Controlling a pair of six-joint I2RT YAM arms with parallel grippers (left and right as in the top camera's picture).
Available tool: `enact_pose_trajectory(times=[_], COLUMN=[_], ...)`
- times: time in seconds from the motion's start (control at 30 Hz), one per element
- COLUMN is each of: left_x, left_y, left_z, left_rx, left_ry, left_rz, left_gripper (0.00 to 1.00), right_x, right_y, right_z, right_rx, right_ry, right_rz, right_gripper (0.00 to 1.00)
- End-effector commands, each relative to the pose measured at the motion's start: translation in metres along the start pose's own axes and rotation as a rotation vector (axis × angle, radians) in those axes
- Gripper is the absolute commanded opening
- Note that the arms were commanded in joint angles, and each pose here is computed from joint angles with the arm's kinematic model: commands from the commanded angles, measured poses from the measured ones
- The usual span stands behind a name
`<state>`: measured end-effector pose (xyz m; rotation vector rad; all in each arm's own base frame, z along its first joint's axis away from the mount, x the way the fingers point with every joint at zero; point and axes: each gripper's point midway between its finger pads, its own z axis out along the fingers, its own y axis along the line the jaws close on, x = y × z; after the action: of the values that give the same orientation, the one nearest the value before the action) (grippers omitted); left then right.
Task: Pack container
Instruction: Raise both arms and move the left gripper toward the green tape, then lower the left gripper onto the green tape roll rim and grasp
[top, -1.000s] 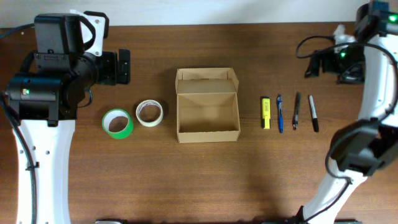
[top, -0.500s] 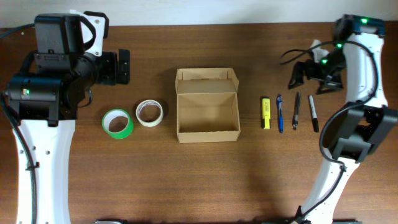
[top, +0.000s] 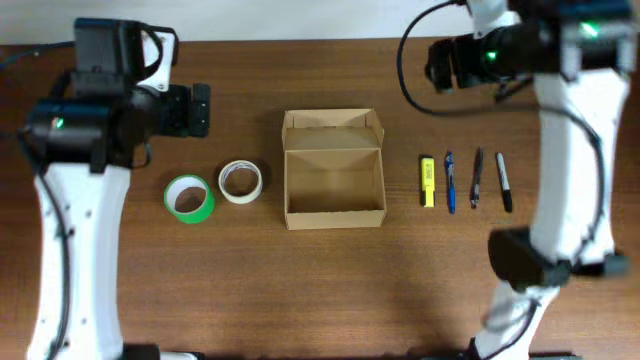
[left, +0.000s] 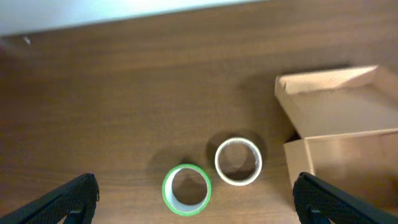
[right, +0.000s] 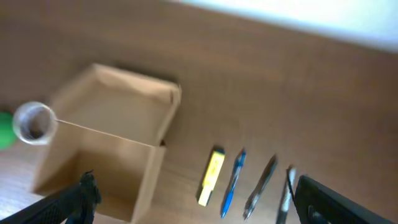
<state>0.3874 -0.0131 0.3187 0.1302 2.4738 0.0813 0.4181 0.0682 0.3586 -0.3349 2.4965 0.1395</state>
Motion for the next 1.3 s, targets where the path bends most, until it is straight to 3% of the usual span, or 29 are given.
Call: enact_pose_trajectory(times=[0.0,0.3,0.5,0.87,1.0,1.27], left_x=[0.010,0.027,0.056,0.151,0.180,0.209], left_y=[0.001,-0.010,-0.012,-0.047,-0.053,-0.055], left_z=[0.037,0.090,0.130,0.183,0.192,0.202], left_rx=[-0.005,0.046,0.087,0.200,0.206,0.193], left_ry=[0.103,0.234,0.363,0.576,0.628,0.663], left_rz=[0.021,0.011,-0.125,-0.285,-0.307,-0.309], left_gripper=[0.99,0.99,0.99,1.00,0.89,0.89], right_x=[-0.003,0.005,0.010,0.017,0.020,0.021], right_y=[0.010,0.027,0.029,0.028,0.028,0.031], right_z=[-0.049,-0.127,-0.147,-0.128,-0.119,-0.115], right_rx=[0.059,0.089,0.082,0.079,0.078,0.062], right_ry=[-0.100,-0.268,-0.312,-0.236,-0.204,-0.190], right_rz=[-0.017,-0.024,0.000,0.007,0.007,0.003], right_gripper=[0.99,0.99,0.99,0.99,0.99,0.99])
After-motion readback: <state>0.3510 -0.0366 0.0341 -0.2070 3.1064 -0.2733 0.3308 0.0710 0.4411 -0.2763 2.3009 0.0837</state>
